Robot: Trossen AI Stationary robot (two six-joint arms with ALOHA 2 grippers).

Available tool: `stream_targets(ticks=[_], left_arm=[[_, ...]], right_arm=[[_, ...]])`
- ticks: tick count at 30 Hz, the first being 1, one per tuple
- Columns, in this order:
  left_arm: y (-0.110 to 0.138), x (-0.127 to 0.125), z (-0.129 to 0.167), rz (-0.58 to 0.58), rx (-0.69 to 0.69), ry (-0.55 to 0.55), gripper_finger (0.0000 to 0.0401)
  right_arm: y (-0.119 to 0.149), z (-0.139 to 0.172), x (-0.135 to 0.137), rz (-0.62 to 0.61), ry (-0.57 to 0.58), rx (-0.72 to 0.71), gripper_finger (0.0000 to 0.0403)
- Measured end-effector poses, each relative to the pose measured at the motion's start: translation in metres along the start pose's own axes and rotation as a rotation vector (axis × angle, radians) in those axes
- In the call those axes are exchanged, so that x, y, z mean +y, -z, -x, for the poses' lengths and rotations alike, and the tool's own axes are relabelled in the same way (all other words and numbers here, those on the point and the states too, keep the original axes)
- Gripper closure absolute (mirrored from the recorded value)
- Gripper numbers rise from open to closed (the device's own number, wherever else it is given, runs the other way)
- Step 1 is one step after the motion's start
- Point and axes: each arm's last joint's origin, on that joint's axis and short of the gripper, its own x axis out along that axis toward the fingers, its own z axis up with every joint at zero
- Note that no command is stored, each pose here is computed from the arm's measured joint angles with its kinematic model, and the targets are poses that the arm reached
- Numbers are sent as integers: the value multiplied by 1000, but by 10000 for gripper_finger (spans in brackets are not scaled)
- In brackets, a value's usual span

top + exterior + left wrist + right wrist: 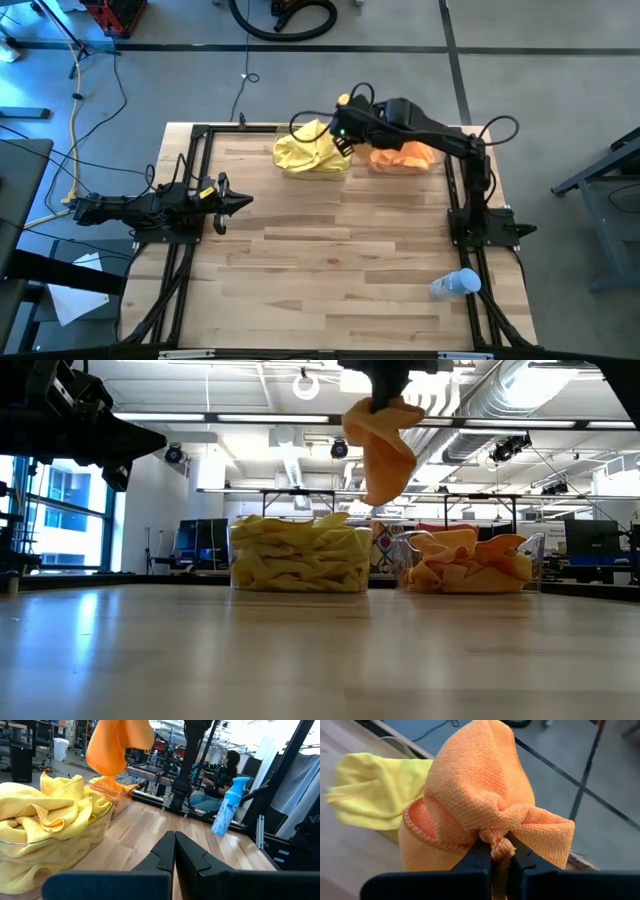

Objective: Sort microfiber towel by color & place in baskets
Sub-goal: Put the orange microfiber cloth into the right transparent bin

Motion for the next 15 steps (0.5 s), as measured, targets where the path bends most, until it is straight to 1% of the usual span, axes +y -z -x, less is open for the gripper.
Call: stream_targets(ticks=[12, 15], left_arm=[[0, 0, 0, 0, 0, 0, 401], [0, 0, 0, 0, 0, 0, 401]], right_arm=[[-22, -34, -43, 64, 99, 52, 398], [-28, -41, -59, 73, 123, 68, 398]])
